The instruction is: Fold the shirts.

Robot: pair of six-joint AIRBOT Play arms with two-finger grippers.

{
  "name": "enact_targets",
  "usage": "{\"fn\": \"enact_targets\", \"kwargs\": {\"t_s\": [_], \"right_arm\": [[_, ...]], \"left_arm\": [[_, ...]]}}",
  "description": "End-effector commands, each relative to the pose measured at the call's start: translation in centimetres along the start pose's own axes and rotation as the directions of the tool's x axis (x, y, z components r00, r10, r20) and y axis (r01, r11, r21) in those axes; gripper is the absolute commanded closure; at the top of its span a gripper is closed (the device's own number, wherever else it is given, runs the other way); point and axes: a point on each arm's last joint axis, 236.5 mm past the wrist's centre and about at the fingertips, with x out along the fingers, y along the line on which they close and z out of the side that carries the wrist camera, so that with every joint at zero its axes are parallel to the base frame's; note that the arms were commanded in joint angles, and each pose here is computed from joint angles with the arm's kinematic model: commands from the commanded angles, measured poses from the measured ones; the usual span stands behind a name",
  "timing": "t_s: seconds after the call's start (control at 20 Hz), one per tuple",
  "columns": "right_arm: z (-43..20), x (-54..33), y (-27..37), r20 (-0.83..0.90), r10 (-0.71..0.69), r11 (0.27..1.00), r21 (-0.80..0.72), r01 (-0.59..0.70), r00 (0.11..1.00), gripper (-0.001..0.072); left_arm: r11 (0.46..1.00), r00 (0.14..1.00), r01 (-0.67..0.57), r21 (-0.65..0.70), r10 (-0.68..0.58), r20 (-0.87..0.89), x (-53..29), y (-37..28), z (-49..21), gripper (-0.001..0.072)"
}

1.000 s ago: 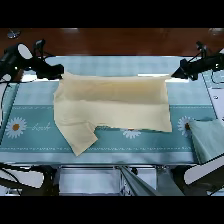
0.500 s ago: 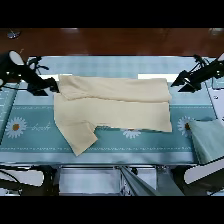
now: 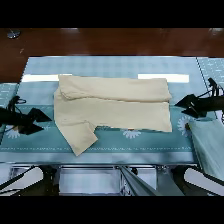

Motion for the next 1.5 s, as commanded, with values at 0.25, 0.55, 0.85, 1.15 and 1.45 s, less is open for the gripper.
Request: {"fn": "enact_targets", "kwargs": {"t_s": [0.25,0.55,0.85,1.15,1.45], "right_arm": [[-4.2,1.9,2.4,0.029,0.170,0.983,0.064,-0.172,0.985,0.0094],[-4.2,-0.3,-2.3,0.010,0.043,0.991,0.127,-0.044,0.999,0.0094],[-10.9,1.1,-5.7,-0.223,-0.078,0.971,0.206,0.125,0.972,0.0094],[-9.6,5.3,-2.5,-0.215,-0.017,0.987,0.154,0.051,0.976,0.0093],[-5.7,6.0,0.8,-0.163,0.044,0.997,0.073,-0.032,0.986,0.0687]], "left_arm": [[0.969,0.971,0.227,-0.097,-0.217,0.101,7.6,-1.9,-3.9,0.0005],[0.952,0.959,0.278,0.126,-0.283,0.022,8.8,-6.9,-5.7,0.0692],[0.920,0.943,0.329,0.215,-0.332,-0.024,7.1,-8.9,-5.8,0.0685],[0.922,0.945,0.322,0.216,-0.327,-0.014,7.1,-8.8,-5.5,0.0685],[0.923,0.949,0.307,0.231,-0.316,-0.001,7.0,-8.7,-4.9,0.0685]]}}
